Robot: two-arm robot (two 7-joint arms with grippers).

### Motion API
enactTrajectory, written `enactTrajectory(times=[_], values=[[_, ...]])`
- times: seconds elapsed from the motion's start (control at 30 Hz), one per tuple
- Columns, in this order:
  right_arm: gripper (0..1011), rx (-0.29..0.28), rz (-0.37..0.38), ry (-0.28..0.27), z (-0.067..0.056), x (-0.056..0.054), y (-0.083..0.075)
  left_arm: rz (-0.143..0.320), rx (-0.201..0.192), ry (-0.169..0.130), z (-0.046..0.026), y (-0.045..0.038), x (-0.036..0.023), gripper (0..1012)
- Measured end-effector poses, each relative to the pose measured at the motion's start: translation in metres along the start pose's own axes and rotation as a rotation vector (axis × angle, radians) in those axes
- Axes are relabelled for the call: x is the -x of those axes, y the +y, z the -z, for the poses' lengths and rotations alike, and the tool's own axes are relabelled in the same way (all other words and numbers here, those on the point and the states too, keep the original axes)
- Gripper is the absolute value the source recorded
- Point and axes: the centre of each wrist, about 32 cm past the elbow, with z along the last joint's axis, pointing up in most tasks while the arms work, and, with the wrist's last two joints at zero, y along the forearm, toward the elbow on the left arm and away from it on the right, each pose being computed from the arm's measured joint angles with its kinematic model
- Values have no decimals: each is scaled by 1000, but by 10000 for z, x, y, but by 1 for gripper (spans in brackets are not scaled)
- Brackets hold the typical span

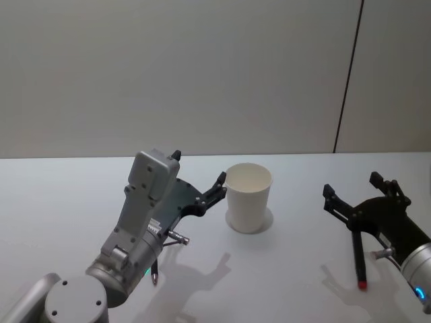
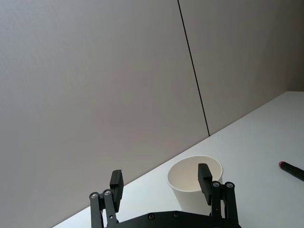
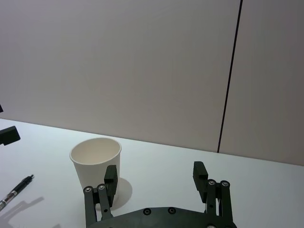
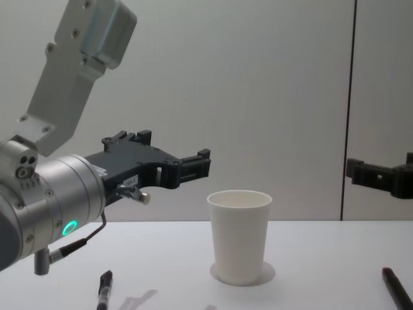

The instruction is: Place the pen into the pen holder.

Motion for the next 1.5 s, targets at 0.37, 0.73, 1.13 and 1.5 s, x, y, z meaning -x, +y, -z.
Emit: enactTrajectory(times=[0.37, 0.73, 1.13, 1.5], values=[[1001, 81, 35, 61, -183, -42, 29, 0, 0, 0, 0, 0, 0, 1004], [1001, 164, 68, 143, -324, -203, 99, 0, 0, 0, 0, 0, 0, 1004], [1001, 284, 96, 242, -463, -337, 249, 0, 0, 0, 0, 0, 0, 1004], [1001, 405, 122, 301, -575, -360, 434, 0, 0, 0, 0, 0, 0, 1004]])
